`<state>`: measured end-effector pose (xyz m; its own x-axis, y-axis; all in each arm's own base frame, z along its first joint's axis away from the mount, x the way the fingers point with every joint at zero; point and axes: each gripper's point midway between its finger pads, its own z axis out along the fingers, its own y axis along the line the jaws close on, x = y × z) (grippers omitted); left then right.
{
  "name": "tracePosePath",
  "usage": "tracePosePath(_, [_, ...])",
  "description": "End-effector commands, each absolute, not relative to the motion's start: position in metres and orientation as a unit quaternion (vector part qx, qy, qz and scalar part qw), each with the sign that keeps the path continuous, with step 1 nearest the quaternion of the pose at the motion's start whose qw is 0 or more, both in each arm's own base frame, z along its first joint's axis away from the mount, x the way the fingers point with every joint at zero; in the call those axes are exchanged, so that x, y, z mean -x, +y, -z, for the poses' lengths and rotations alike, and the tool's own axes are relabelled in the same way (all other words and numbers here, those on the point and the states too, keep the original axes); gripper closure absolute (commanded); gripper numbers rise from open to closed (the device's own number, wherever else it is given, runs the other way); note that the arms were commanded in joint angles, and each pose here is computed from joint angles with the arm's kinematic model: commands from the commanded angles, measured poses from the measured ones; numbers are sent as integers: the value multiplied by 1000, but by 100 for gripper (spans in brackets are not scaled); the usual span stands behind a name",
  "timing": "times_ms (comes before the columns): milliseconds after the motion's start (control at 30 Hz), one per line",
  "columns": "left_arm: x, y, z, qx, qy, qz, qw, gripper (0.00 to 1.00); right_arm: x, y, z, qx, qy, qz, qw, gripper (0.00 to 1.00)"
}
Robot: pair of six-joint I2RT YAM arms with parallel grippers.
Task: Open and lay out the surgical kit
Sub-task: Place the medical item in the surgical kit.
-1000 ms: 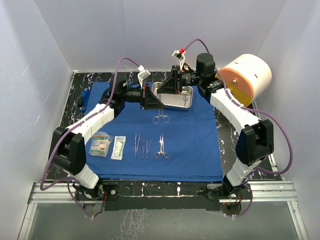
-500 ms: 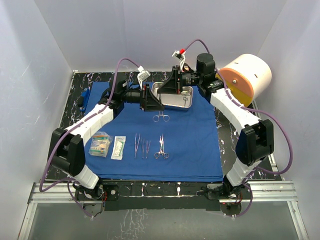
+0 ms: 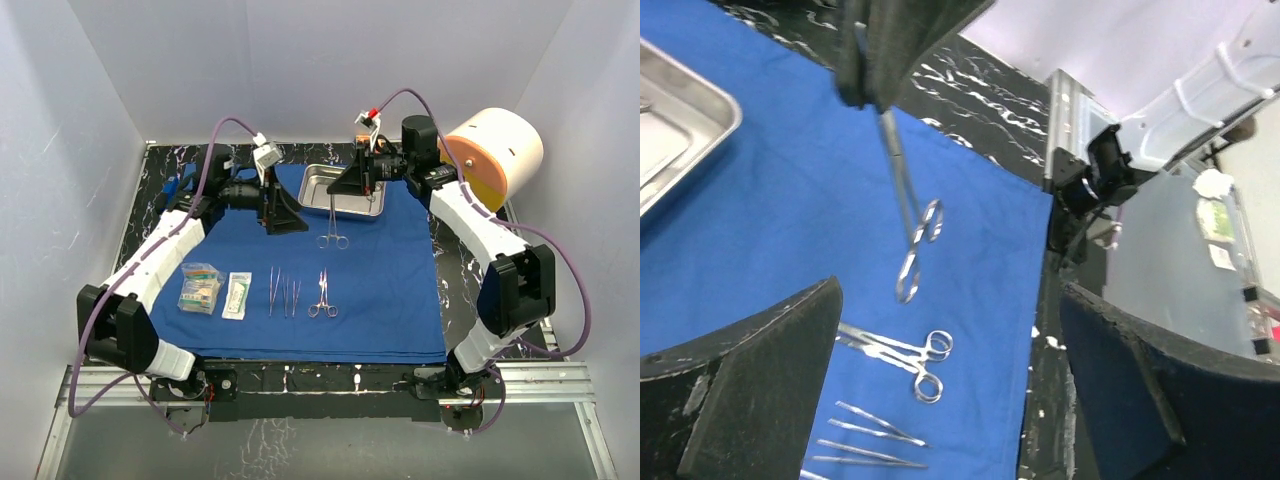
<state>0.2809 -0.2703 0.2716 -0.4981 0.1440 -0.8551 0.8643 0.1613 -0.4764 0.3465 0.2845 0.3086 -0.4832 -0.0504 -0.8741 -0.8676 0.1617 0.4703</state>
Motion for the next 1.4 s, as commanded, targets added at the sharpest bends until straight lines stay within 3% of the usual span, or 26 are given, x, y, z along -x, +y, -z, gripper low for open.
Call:
tracePosePath(0, [-282,-233,-297,-398,676,474,400,9,-331,273,-311,356,665,-529,389,100])
tracePosePath(333, [-309,-167,-311,-343,705,401,473,6,-294,257,-244,320,710,-532,333,100])
tracePosePath(533, [-321,-149,-308,-300,709,414,487,6,-271,253,-197,310,725,-547,281,100])
tracePosePath(1367, [-326,-147,-296,-277,713,429,480,7,-283,248,-108,259,765,-551,209,100])
